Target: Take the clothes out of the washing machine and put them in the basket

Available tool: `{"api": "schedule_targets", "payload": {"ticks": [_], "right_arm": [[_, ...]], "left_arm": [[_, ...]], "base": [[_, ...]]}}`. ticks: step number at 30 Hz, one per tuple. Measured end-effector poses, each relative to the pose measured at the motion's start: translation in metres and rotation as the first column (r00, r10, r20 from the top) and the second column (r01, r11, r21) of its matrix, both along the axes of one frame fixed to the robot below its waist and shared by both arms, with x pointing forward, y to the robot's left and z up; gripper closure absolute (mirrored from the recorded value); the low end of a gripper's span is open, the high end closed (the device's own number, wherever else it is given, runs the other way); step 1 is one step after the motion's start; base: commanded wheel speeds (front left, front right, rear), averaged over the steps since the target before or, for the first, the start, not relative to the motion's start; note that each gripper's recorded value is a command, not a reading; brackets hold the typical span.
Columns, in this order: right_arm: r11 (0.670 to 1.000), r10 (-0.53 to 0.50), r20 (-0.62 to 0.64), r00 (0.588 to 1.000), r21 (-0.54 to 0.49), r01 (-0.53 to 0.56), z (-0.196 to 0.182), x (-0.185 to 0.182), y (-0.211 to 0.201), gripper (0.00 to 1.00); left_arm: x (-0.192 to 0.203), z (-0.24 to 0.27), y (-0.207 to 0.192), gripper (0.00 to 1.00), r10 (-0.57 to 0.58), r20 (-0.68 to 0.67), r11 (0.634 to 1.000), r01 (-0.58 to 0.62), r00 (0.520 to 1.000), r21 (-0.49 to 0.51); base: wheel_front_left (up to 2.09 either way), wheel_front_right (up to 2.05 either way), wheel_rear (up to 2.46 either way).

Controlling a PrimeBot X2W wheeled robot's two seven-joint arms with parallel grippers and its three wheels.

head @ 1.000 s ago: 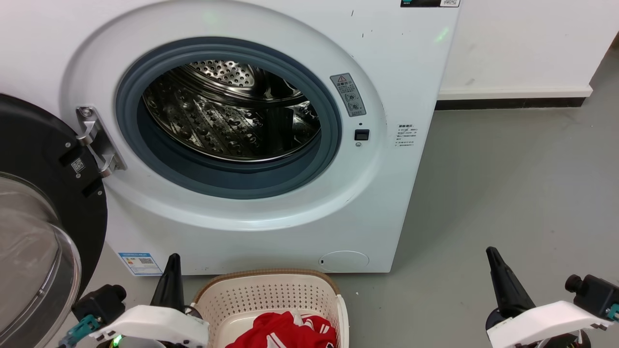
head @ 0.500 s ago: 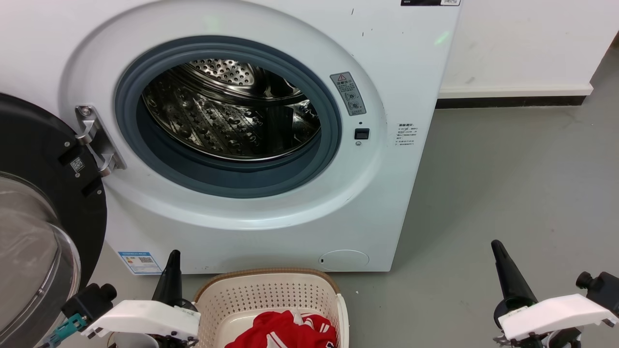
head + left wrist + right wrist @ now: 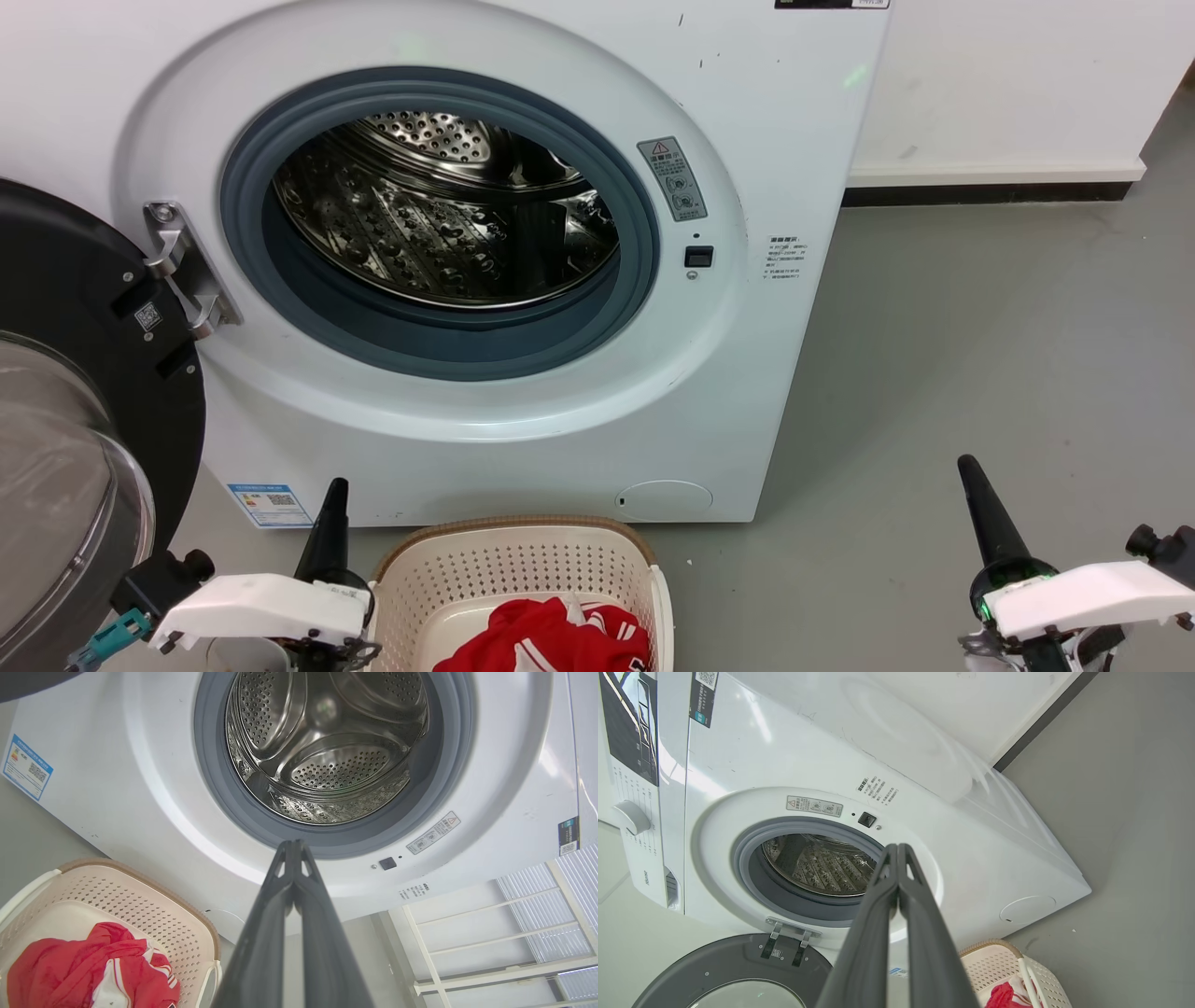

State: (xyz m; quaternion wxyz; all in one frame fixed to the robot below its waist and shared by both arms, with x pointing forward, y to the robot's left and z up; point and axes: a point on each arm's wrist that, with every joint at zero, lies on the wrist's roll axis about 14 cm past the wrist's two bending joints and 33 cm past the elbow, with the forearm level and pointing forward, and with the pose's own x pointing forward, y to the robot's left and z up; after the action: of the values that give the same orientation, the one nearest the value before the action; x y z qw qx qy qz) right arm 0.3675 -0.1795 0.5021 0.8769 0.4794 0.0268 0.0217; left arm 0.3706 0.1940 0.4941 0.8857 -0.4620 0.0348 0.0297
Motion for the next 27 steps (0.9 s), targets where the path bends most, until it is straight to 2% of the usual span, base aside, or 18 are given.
{"api": "schedule_targets", "payload": {"ticks": [13,27], "right_arm": [[0.991,-0.014,-0.008,1.0,0.135,0.015,0.0001,0.0047,-0.004,1.0],[0.964,-0.033,-0.015,0.999,0.263,0.036,0.0,0.009,-0.0093,1.0]], "left_arm": [[0.0043,0.001,0.0016,1.0,0.005,0.008,0.989,-0.003,1.0,-0.146],[0.0089,0.0043,0.0021,1.0,0.008,0.027,0.959,0.0,1.0,-0.284]], "base": [[0.0,0.0,0.0],[0.0,0.0,0.0]]}}
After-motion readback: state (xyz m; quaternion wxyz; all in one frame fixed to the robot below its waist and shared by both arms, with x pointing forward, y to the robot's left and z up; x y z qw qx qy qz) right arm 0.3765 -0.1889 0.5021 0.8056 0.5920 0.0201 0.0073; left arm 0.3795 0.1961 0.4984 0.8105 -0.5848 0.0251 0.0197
